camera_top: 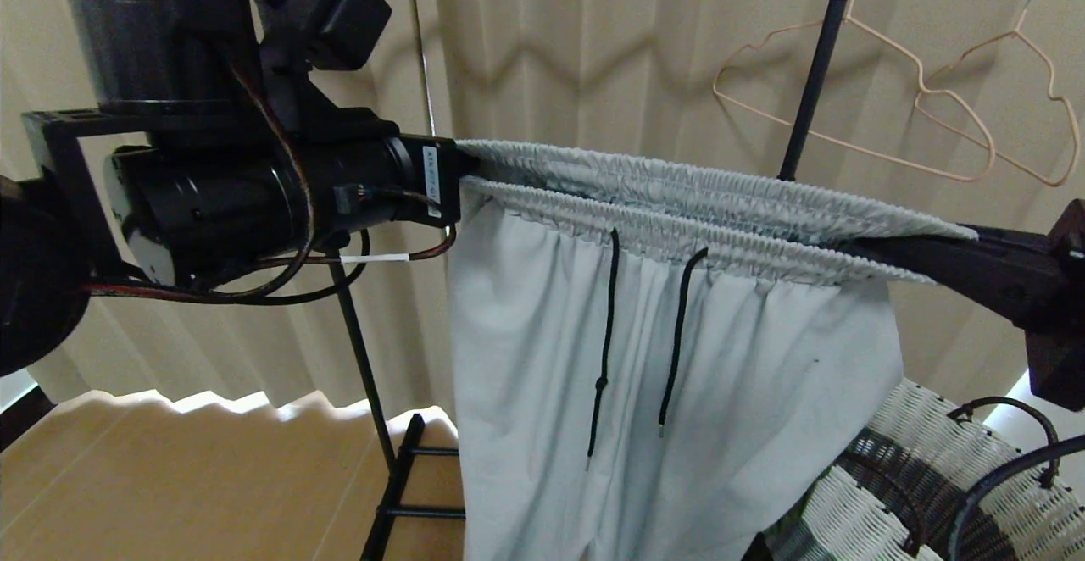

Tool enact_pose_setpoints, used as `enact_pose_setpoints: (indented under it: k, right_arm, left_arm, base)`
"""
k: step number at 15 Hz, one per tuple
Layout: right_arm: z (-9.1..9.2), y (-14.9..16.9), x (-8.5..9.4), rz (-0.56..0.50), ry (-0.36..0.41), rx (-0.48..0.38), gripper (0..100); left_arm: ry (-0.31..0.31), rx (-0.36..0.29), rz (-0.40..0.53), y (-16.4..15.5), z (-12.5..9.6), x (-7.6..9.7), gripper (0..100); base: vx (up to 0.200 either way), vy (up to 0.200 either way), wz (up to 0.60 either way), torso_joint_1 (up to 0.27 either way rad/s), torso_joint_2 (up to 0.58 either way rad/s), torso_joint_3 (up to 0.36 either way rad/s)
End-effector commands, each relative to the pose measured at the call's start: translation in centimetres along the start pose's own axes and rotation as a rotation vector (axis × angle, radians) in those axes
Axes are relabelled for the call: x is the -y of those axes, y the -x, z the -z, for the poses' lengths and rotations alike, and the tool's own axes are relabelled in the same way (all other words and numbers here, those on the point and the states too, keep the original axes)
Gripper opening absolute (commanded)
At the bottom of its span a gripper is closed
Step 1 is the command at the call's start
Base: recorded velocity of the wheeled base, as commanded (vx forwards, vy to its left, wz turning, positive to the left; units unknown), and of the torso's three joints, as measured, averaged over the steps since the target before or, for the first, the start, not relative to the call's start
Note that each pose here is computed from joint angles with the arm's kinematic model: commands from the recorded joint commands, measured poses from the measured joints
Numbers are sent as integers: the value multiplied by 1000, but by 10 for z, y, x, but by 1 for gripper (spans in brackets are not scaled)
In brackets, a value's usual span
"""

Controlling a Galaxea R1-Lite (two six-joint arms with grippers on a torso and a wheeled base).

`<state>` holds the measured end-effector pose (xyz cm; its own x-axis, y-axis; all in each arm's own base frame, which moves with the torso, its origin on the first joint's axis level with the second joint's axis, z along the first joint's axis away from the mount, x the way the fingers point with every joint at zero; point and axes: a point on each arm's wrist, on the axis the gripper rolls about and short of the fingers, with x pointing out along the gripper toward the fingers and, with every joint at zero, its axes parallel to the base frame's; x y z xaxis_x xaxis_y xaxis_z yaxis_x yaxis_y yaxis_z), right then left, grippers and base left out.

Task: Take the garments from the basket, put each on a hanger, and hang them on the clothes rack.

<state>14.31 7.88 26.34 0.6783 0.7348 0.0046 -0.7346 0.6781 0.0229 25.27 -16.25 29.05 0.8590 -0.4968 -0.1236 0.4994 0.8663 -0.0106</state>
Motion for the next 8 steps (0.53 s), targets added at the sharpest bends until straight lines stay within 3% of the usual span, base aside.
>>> enact_pose_setpoints:
  k: [1, 5, 8]
  right_arm:
    - [5, 10, -4, -18, 1, 1, 0]
    - [8, 5, 0, -1, -6, -19, 0]
    - [14, -5, 23, 99, 35, -58, 0]
  left_arm:
    - [-3, -35, 4, -13, 9, 2, 0]
    - [-4, -45, 7, -12, 12, 3, 0]
    - [-11, -91, 35, 14, 27, 9, 0]
  base:
    - [0, 0, 0, 0, 0, 0]
    - [0, 0, 0, 0, 0, 0]
    - [0, 0, 0, 0, 0, 0]
